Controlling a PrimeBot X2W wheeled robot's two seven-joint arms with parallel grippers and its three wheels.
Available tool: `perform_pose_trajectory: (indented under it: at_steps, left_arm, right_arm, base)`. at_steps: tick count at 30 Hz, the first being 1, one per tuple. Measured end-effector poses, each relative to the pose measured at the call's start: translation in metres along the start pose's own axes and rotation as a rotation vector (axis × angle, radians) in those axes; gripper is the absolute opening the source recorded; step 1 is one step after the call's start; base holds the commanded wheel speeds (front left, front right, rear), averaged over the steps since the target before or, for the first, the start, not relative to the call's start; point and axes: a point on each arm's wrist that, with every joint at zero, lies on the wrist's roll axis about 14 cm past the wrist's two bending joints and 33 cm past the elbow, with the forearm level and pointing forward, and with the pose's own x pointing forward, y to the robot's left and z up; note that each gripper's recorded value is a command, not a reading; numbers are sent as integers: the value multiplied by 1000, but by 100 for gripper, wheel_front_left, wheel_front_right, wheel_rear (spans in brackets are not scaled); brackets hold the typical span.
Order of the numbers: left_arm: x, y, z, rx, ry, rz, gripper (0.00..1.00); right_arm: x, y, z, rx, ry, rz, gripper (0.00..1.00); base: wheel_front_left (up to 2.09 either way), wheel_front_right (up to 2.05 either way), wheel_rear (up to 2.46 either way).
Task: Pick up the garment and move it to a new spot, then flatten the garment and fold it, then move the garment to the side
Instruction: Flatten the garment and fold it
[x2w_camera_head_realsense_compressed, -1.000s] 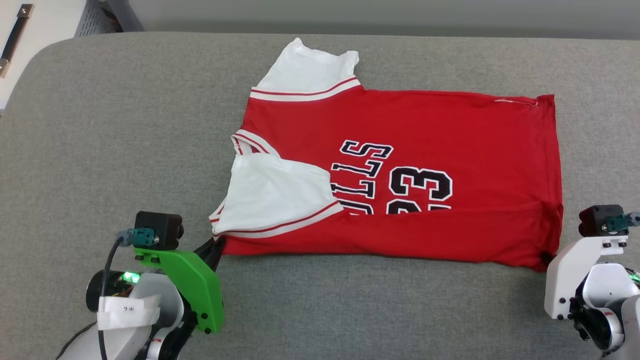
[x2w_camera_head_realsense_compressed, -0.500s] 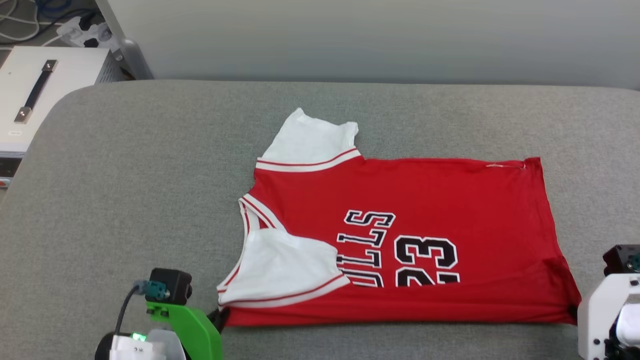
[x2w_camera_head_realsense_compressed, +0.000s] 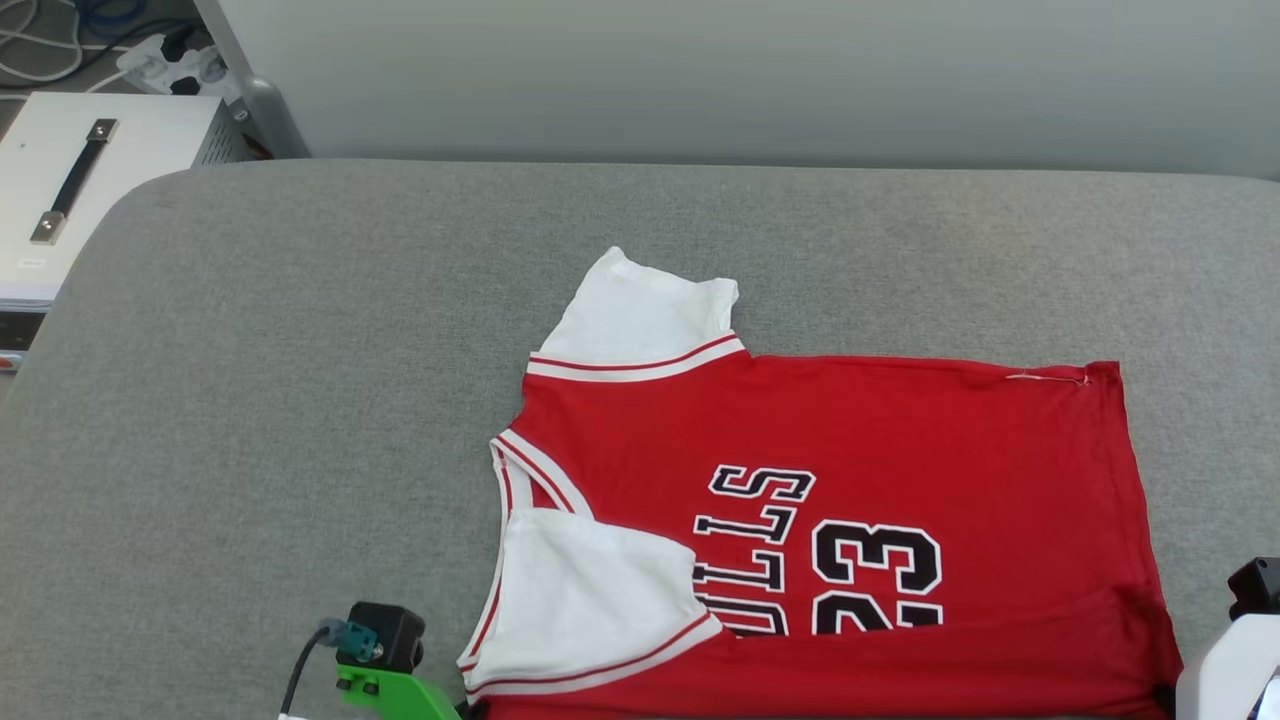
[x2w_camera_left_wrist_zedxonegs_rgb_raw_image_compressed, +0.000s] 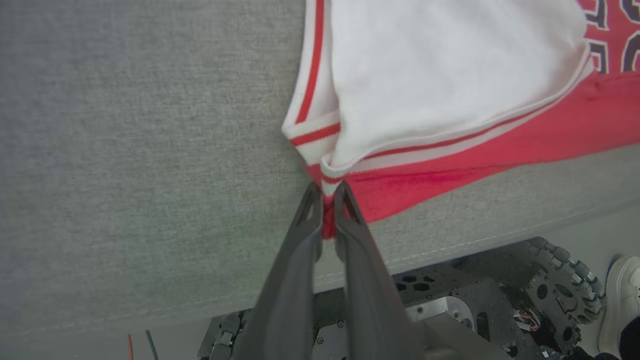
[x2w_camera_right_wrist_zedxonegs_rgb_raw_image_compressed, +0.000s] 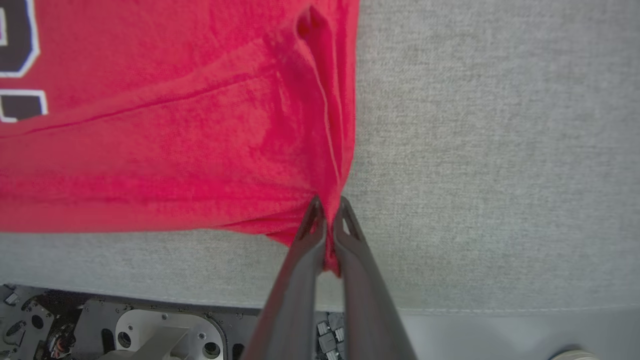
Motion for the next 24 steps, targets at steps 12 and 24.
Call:
perform_pose_trajectory:
  at_steps: [12,24]
  left_arm:
    - [20,5,-13,-17,63,-3,0]
    - [21,-7,-4,-12,4,-25,100]
  right_arm:
    - [21,3,-7,6,20,3,0]
    - [16,11,5,4,-62,20,100]
  base:
    - [0,0,0]
    - [0,0,0]
